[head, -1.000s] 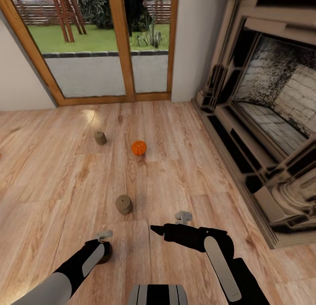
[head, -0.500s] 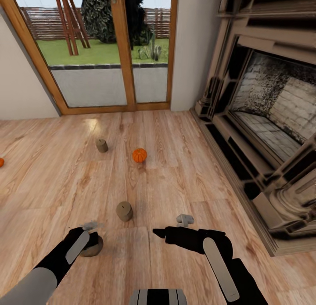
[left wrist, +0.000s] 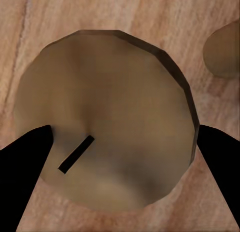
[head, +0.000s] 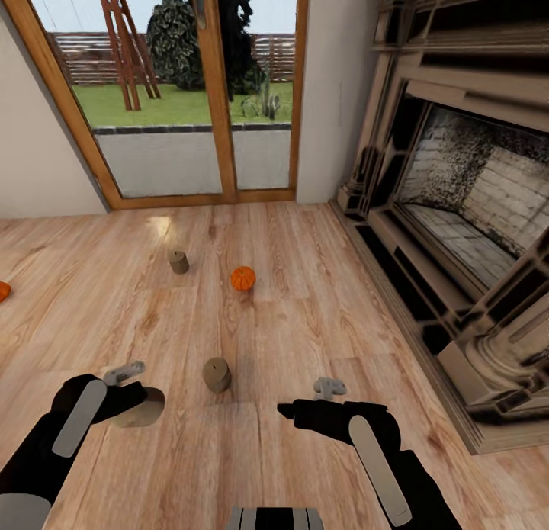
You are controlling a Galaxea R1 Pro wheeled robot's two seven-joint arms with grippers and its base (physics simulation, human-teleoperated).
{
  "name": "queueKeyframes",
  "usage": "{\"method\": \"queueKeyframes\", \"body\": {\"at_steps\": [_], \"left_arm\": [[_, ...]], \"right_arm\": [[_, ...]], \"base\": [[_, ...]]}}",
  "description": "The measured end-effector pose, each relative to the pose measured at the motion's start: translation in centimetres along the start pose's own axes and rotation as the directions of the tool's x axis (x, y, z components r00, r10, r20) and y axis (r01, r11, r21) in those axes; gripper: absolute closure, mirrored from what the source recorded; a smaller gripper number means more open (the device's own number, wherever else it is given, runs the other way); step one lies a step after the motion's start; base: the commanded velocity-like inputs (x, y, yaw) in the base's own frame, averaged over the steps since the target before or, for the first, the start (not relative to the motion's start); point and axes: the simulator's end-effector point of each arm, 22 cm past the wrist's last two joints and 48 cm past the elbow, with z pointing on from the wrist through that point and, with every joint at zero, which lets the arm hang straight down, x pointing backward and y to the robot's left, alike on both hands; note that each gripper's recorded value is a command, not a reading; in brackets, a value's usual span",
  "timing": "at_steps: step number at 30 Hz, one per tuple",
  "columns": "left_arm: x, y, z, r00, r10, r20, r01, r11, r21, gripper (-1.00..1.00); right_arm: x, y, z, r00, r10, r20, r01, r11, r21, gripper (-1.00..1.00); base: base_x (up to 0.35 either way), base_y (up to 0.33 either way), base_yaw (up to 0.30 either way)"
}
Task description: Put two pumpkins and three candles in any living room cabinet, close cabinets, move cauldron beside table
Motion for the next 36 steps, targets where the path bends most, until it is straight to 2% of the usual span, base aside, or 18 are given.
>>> {"method": "queueKeyframes", "body": {"at_steps": [6,10,14,23,32,36], "left_arm": [[0.0,0.0,-0.2,1.0,0.001,0.005,-0.001,1.0,0.0,1.0],[0.0,0.1,-0.2,1.0,0.0,0.006,0.0,1.0,-0.001,1.0],[0.0,0.1,-0.2,1.0,0.0,0.006,0.0,1.0,-0.002,1.0],[0.0,0.0,-0.2,1.0,-0.002,0.005,0.002,1.0,0.001,1.0],[0.1,-0.1,-0.2,1.0,-0.001,0.004,0.001,1.0,0.004,1.0],[0.1,-0.1,-0.2,1.0,-0.002,0.004,0.002,1.0,0.005,1.0]], "right_arm": [[0.5,-0.2,0.2,1.0,-0.006,-0.013,0.007,1.0,0.014,-1.0],[1.6,-0.9,0.7,0.996,-0.074,-0.043,0.078,0.991,0.113,-1.0],[2.1,-1.0,0.8,0.993,-0.107,-0.055,0.114,0.982,0.152,-1.0],[2.2,-0.8,0.8,0.991,-0.119,-0.056,0.126,0.979,0.157,-1.0],[2.2,-0.7,0.8,0.991,-0.121,-0.059,0.129,0.979,0.156,-1.0],[2.8,0.1,1.1,0.987,-0.147,-0.071,0.156,0.977,0.145,-1.0]], "base": [[0.0,0.242,0.0],[0.0,0.284,0.0],[0.0,0.287,0.0],[0.0,0.144,0.017],[0.0,0.002,0.26],[0.05,0.0,0.286]]}}
